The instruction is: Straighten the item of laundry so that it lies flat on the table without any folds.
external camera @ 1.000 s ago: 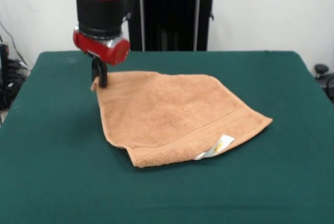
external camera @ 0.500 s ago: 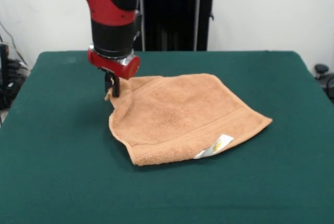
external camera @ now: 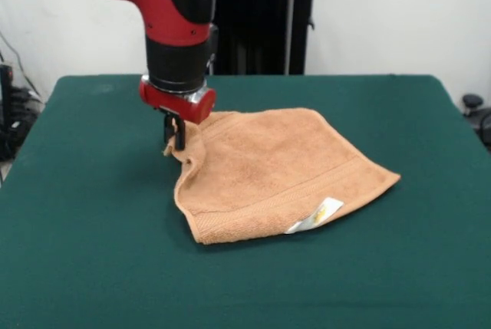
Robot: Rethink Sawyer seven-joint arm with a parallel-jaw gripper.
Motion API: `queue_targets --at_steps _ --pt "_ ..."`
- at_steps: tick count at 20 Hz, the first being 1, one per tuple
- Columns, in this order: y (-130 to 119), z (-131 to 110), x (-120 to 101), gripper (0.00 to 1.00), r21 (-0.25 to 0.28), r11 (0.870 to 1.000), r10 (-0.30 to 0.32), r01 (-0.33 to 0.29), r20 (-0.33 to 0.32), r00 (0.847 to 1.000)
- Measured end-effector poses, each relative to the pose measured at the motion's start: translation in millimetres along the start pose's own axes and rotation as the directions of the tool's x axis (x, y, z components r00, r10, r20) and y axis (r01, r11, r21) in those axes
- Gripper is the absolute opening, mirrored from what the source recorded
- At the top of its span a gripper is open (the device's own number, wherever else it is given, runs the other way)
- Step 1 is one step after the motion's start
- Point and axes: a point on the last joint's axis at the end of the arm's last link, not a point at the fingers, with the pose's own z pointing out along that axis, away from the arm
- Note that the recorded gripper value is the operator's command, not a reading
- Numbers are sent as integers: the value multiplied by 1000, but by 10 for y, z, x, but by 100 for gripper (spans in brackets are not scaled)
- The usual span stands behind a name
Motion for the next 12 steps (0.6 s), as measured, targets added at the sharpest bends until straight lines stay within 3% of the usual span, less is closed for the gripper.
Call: queue_targets --at_steps 12 --pt "-7 54 12 0 -13 1000 -26 26 1 1000"
